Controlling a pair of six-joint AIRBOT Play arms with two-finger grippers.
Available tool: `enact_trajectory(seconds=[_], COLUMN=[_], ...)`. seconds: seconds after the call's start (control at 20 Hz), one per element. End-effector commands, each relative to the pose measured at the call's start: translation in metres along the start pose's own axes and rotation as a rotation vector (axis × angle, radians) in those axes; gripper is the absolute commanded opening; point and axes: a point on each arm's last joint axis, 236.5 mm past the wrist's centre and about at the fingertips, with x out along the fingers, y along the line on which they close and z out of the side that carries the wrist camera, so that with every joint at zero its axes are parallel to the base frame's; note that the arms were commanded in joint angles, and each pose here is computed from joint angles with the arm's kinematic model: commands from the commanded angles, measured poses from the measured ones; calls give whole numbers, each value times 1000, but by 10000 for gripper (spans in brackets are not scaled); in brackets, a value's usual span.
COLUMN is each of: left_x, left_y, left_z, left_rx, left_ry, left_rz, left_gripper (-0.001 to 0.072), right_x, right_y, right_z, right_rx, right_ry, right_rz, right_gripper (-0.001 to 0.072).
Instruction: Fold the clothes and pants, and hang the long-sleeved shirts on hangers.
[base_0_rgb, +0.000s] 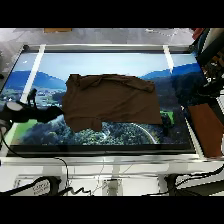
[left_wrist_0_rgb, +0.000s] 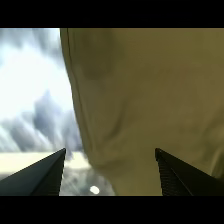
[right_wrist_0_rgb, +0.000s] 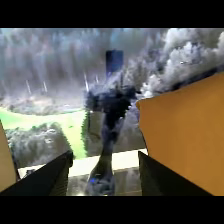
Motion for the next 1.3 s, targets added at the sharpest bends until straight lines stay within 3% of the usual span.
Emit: enact_trajectory(seconds=[0.0,0.1,0.25,0.4,0.6,0.7,0.8,0.85,1.05,1.1,1.15,1.25], left_x=[21,26,38,52,56,55,55,55,55,55,55,55], left_y=[3,7,9,0,-6,-8,-9,-9,-9,-9,-9,-9], left_z=[-36,-44,-48,-32,-5,-6,-6,-6,-6,-6,-6,-6], left_rx=[-50,-62,-52,-101,-119,-111,-111,-111,-112,-111,-111,-111], left_ry=[14,24,41,-21,-130,-127,-126,-126,-126,-126,-126,-126], left_rz=[-58,-52,-65,-123,-171,-179,-182,-182,-182,-182,-182,-182], left_gripper=[599,597,536,537,522,383,21,17,17,17,16,16], right_x=[-1,-1,-1,0,13,31,51,59,68,71,79,96], right_y=[9,14,20,21,16,15,21,31,92,103,108,114], right_z=[3,8,10,2,-26,-55,-92,-111,-151,-154,-157,-161], right_rx=[19,23,24,21,14,19,49,69,189,232,267,299], right_ry=[-14,-34,-42,-7,106,199,294,341,377,368,357,332], right_rz=[52,71,89,90,72,95,167,237,624,676,686,658], right_gripper=[440,440,440,439,379,379,364,314,314,375,501,535])
